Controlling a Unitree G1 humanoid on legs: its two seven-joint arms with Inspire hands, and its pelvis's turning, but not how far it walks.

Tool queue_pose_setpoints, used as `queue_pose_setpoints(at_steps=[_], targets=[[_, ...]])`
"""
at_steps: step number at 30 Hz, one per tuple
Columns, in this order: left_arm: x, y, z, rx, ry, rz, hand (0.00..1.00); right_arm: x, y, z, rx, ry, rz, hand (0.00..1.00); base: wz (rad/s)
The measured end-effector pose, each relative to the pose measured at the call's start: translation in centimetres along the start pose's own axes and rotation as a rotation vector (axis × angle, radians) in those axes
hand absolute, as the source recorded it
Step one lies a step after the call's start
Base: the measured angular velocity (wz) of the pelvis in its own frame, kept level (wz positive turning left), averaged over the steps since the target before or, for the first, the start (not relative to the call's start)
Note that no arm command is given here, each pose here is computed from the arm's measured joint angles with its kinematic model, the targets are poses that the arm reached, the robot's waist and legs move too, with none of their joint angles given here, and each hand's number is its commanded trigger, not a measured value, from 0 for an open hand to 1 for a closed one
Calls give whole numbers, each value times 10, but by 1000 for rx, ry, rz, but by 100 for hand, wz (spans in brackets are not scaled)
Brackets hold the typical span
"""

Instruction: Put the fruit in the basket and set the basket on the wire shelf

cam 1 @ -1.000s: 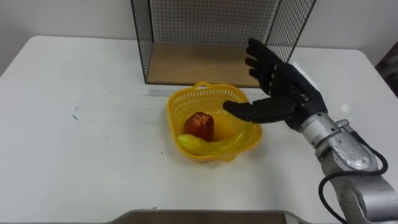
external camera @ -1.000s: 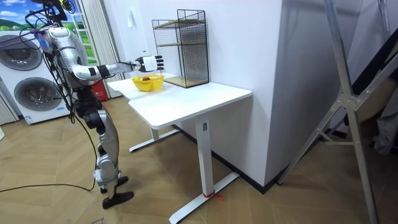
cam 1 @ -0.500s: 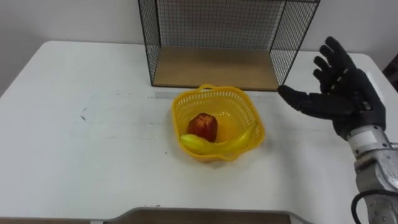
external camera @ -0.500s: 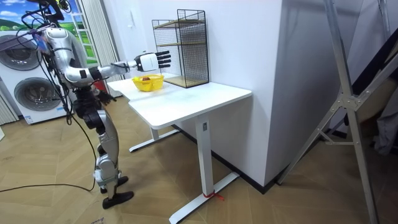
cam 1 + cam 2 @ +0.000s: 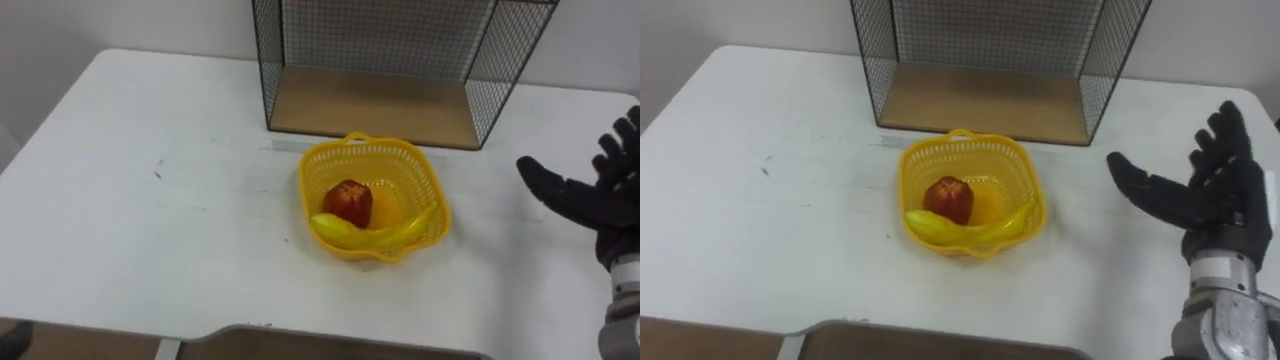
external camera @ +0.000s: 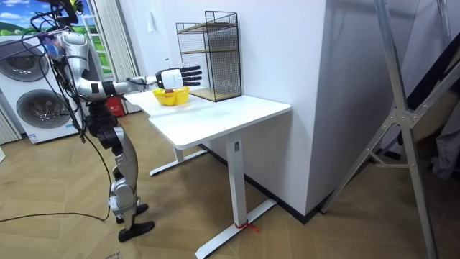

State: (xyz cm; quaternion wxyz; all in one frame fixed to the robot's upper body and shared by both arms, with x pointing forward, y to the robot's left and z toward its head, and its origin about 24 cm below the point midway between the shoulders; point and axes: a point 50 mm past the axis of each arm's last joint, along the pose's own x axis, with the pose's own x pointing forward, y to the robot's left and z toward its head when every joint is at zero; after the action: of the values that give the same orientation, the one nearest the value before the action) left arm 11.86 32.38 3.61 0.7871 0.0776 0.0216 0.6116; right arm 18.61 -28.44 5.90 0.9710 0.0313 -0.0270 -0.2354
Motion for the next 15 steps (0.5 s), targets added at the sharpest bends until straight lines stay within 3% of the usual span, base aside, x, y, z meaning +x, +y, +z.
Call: queue_pose_setpoints(at_steps=[2, 5, 8, 15], targets=[[3, 1, 54, -214, -241, 30, 0, -2, 1, 5, 4, -24, 4, 0, -8], [-1, 6, 86, -280, -423, 65, 0, -6, -1, 8, 12, -46, -5, 0, -14], [-6, 2, 100, -271, -538, 75, 0, -8, 1, 4, 26, -33, -12, 0, -3], [-10, -10, 102, -247, -558, -59, 0, -10, 10, 1, 44, -22, 87, 0, 0]])
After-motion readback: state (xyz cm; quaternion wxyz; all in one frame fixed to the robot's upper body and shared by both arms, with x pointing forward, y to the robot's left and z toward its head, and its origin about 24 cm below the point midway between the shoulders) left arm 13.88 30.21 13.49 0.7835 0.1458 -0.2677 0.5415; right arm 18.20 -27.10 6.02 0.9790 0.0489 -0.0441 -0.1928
